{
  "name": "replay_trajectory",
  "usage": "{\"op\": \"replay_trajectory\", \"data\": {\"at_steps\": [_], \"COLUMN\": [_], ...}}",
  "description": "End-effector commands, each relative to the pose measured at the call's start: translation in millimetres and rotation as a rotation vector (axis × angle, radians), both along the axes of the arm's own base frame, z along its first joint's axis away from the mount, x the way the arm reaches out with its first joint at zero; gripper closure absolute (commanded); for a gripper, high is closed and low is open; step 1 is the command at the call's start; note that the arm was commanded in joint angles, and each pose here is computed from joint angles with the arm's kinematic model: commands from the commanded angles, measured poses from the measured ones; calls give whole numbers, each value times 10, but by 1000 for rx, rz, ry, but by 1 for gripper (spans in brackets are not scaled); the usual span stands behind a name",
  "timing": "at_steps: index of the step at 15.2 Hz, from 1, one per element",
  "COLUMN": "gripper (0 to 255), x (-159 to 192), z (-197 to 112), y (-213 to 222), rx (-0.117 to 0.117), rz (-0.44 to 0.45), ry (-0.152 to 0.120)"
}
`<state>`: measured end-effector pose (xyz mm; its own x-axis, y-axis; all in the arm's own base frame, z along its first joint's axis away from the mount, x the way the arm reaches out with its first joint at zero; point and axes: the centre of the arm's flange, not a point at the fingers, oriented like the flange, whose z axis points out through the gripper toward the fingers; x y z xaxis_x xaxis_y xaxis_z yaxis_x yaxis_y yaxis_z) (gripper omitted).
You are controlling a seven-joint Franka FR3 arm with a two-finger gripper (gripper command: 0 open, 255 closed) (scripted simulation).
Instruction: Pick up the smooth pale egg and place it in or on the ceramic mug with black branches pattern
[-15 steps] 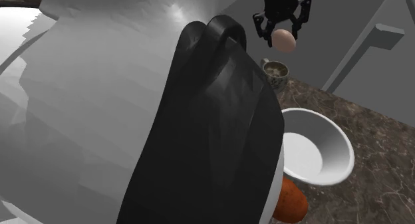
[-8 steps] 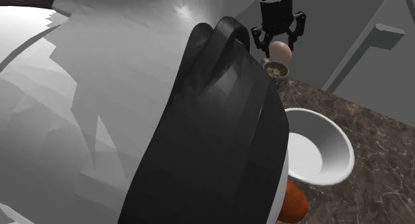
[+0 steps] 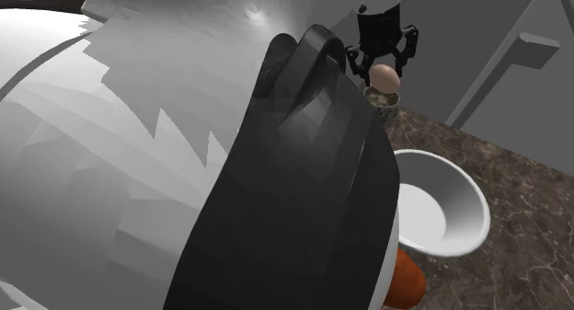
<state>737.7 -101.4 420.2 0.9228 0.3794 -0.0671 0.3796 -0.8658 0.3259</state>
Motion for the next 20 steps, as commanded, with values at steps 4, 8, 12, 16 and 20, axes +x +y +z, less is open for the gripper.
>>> {"op": "replay_trajectory", "data": {"at_steps": [4, 8, 12, 16, 20], "gripper": [0, 0, 0, 0, 0], "x": [0, 0, -33, -33, -33], "z": [1, 0, 472, 472, 472], "y": [0, 0, 163, 163, 163], "rx": [0, 0, 0, 0, 0], "rz": [0, 0, 0, 0, 0], "ry": [0, 0, 0, 0, 0]}}
